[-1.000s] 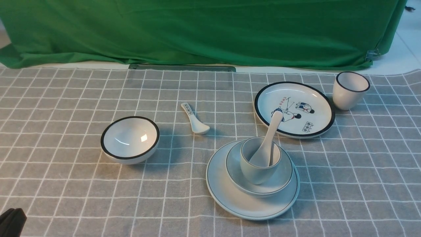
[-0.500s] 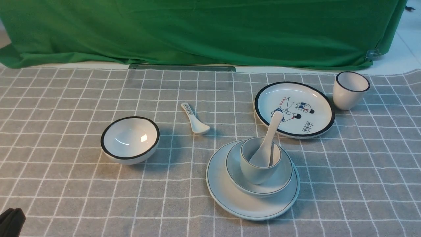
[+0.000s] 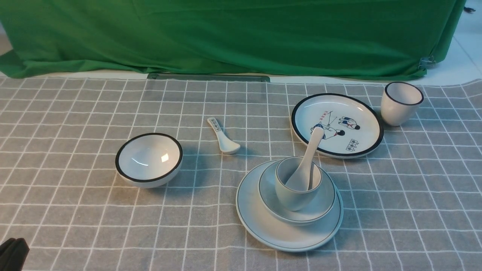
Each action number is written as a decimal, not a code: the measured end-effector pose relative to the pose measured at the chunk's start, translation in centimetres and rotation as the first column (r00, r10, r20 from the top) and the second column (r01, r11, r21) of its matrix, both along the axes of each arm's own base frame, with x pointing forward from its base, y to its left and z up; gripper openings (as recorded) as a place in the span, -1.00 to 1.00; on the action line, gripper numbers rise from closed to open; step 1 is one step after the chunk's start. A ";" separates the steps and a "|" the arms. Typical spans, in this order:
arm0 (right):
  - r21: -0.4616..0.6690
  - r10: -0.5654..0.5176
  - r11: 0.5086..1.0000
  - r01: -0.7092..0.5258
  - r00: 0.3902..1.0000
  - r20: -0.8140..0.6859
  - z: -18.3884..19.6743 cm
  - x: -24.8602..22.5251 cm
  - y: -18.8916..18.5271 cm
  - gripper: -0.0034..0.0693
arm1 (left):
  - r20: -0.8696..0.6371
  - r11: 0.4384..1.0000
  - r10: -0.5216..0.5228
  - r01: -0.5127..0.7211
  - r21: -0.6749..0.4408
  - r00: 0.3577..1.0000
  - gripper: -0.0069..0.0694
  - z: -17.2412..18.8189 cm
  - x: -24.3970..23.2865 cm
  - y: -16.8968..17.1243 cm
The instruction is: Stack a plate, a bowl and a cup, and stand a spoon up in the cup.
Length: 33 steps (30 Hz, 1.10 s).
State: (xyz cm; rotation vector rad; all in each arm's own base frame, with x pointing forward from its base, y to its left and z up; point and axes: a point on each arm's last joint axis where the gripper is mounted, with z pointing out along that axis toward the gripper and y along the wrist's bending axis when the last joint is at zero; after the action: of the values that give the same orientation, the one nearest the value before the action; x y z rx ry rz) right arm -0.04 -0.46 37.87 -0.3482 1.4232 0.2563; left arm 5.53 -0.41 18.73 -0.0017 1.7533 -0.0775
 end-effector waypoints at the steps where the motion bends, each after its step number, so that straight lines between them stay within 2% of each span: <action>1: 0.000 0.008 1.000 -0.008 1.000 -0.002 0.0 0.1 0.1 -0.28 | 0.000 1.000 0.000 0.000 0.000 1.000 -0.77 0.0 0.0 0.0; 10: 0.007 0.028 1.000 -0.028 0.997 -0.077 -2.3 2.3 1.4 -0.26 | 0.000 1.000 -0.001 0.001 0.003 1.000 -0.77 0.0 0.0 0.0; 14: -0.082 -0.118 0.991 0.106 0.982 -0.148 -6.5 3.8 1.5 -0.26 | 0.000 1.000 -0.001 0.001 0.003 1.000 -0.77 0.0 0.0 0.0; 18: -0.195 -0.273 0.954 0.228 0.929 -0.250 -12.4 5.4 1.1 -0.26 | 0.000 1.000 -0.001 0.001 0.004 1.000 -0.77 0.0 0.0 0.0; 24: -0.222 -0.381 0.921 0.320 0.859 -0.342 -19.8 5.5 0.5 -0.26 | 0.000 1.000 -0.001 0.001 0.004 1.000 -0.77 0.0 0.0 0.0; 33: -0.238 -0.400 0.913 0.330 0.837 -0.373 -20.5 5.2 0.4 -0.25 | 0.001 1.000 -0.003 0.003 0.026 1.000 -0.77 0.0 0.0 0.0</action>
State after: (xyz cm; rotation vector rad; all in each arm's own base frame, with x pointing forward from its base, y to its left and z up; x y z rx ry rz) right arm 5.17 -0.08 17.33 -0.1480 1.9080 -0.1148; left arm 5.53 -0.39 18.72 0.0201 1.7532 -0.0563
